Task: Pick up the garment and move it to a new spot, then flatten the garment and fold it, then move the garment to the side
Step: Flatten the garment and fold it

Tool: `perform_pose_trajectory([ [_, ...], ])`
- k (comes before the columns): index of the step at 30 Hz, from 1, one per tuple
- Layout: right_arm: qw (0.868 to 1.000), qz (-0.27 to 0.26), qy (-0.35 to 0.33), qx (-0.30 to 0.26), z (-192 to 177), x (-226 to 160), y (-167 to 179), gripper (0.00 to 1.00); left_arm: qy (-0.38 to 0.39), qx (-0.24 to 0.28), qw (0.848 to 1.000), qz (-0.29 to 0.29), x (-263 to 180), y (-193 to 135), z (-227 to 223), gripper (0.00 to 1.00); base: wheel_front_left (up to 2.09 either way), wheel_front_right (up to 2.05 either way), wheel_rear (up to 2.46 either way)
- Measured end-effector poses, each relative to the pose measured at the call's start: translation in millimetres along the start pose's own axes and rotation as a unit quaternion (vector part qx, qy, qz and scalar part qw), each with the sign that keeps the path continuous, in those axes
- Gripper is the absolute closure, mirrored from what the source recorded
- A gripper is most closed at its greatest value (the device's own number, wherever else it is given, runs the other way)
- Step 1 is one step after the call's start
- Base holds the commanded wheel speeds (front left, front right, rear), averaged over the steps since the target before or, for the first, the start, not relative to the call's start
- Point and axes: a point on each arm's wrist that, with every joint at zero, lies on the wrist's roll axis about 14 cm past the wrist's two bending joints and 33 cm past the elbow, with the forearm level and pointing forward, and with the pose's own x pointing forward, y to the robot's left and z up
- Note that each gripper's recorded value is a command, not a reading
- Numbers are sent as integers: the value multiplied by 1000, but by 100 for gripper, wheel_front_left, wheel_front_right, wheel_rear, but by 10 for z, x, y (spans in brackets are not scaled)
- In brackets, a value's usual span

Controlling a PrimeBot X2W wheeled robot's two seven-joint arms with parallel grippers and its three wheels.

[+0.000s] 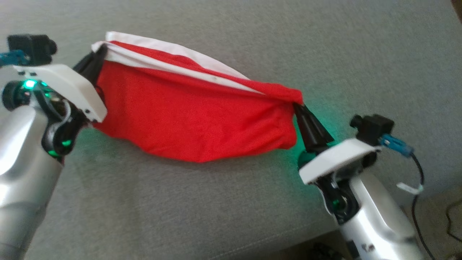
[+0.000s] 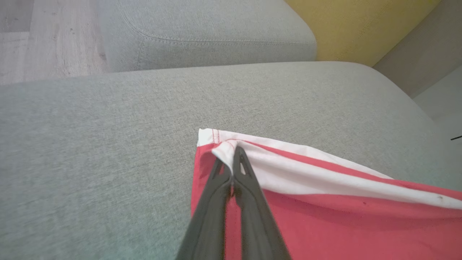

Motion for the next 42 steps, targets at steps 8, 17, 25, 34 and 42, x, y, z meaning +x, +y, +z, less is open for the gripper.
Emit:
perform_pose_trajectory([
  [8, 1000, -4, 2, -8, -56, 158, -82, 58, 12, -8, 1000, 1, 299, 87, -130, 100, 0, 0, 0],
  [17, 999, 12, -32, -13, 28, 178, 39, 0, -57, -7, 998, -12, 139, -54, 158, 0, 0, 0, 0],
  [25, 994, 28, -82, -60, 306, 104, 168, 0, -111, 8, 993, -32, -227, -247, 458, 0, 0, 0, 0],
  [34, 991, 35, -94, -87, 358, -28, 248, 0, -56, -16, 998, 24, -527, -19, -130, 0, 0, 0, 0],
  [42, 990, 25, -93, -98, 411, -48, 200, 0, -35, -27, 998, 50, -410, -47, -479, 0, 0, 0, 0],
])
